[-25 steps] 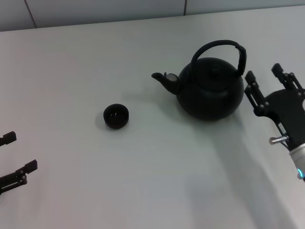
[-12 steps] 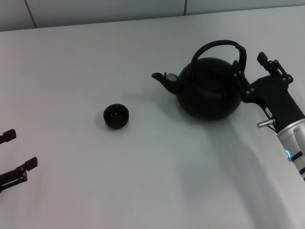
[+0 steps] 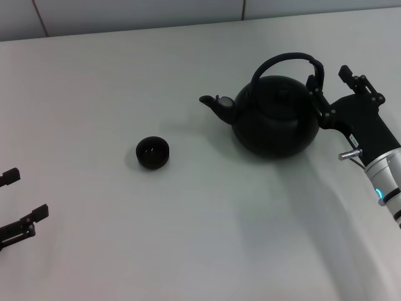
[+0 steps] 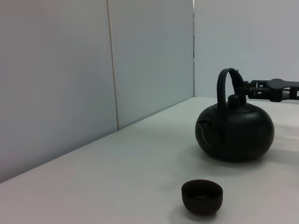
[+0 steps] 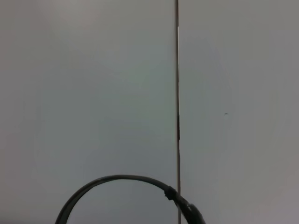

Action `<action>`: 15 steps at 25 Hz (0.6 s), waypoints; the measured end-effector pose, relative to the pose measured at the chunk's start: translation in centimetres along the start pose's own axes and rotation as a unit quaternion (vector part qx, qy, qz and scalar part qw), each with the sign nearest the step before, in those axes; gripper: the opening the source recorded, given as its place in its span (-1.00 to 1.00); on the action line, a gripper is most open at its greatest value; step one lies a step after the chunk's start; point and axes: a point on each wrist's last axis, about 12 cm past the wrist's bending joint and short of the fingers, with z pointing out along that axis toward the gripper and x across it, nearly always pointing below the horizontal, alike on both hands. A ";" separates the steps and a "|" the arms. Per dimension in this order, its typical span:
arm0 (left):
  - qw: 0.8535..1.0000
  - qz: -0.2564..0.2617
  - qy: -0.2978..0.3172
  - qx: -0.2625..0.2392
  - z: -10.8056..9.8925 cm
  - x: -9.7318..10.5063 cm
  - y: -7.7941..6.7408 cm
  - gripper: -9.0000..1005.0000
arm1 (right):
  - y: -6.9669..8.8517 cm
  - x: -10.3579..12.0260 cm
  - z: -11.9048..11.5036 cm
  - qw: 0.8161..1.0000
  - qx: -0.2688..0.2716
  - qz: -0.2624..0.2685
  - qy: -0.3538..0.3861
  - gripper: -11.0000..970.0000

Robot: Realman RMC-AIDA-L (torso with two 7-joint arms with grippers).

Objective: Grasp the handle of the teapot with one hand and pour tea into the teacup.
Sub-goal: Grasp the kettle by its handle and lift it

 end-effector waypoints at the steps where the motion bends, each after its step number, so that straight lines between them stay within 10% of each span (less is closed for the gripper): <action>1: 1.000 0.000 0.000 0.000 0.0 0.0 0.0 0.69 | 0.0 0.0 0.0 1.000 0.000 0.000 0.001 0.31; 9: 1.000 0.000 -0.002 0.000 0.1 -0.1 0.1 0.68 | 0.1 -0.1 0.3 1.000 -0.006 -0.002 0.001 0.31; 15: 1.000 0.000 -0.003 0.001 0.3 -0.2 0.1 0.68 | 0.3 -0.2 0.5 1.000 -0.024 -0.011 -0.002 -0.12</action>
